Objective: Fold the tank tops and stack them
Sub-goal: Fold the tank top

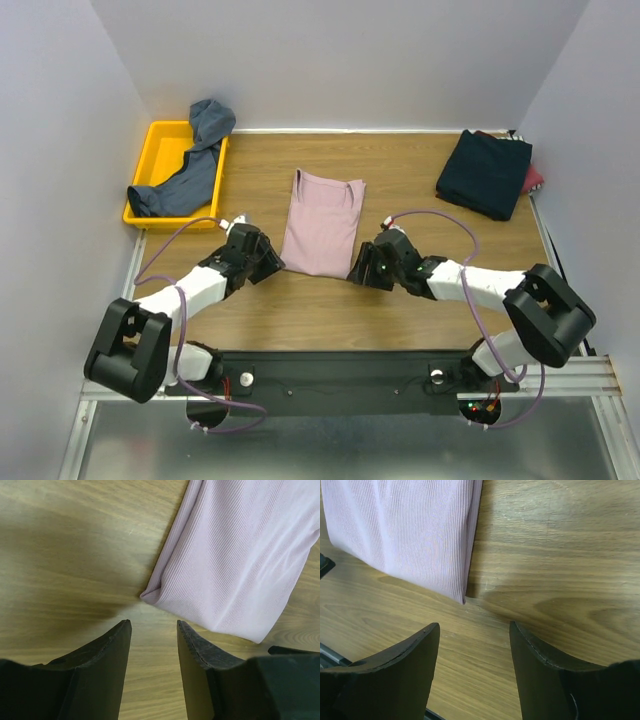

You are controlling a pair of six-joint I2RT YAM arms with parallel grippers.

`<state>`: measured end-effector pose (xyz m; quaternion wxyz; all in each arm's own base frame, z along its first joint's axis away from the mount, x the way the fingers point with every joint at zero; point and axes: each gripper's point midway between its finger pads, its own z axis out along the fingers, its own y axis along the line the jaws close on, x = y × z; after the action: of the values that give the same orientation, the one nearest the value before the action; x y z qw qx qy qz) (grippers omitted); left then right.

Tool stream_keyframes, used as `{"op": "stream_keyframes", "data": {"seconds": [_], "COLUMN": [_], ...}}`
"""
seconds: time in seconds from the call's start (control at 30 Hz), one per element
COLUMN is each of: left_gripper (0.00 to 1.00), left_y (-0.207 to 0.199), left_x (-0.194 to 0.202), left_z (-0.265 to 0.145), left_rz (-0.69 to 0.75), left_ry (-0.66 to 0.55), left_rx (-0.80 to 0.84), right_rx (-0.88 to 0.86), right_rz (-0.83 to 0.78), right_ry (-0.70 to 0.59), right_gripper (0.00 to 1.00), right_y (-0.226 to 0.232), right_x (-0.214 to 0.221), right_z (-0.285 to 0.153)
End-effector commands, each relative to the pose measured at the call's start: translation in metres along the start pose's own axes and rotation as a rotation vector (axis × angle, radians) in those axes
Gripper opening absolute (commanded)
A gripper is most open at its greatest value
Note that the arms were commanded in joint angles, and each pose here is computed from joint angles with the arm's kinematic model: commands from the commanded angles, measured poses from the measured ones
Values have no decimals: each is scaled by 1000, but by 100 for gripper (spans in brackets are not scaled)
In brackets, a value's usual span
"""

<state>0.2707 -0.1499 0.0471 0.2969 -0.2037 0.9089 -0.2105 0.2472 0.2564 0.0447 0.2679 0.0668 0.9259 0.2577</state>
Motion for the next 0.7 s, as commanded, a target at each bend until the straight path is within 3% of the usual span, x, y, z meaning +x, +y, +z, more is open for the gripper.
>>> {"op": "stream_keyframes", "data": {"seconds": [0.0, 0.4, 0.47, 0.6, 0.63, 0.67], "left_gripper": [53, 49, 43, 24, 15, 10], "left_y": [-15, 2, 7, 9, 9, 8], "left_x": [-7, 3, 7, 14, 15, 16], "left_z": [7, 34, 36, 38, 38, 37], "left_rz": [43, 17, 12, 13, 20, 21], "left_ry": [-20, 6, 17, 43, 48, 52], "left_rx": [83, 21, 6, 7, 10, 15], "right_rx": [-57, -19, -1, 28, 35, 33], "right_rz": [49, 93, 94, 88, 83, 79], "right_ry": [-61, -42, -40, -45, -52, -57], "right_gripper": [64, 58, 58, 39, 29, 25], "right_y": [16, 9, 5, -3, -5, -4], "right_x": [-10, 7, 10, 12, 11, 10], "right_z": [7, 35, 40, 44, 44, 42]}}
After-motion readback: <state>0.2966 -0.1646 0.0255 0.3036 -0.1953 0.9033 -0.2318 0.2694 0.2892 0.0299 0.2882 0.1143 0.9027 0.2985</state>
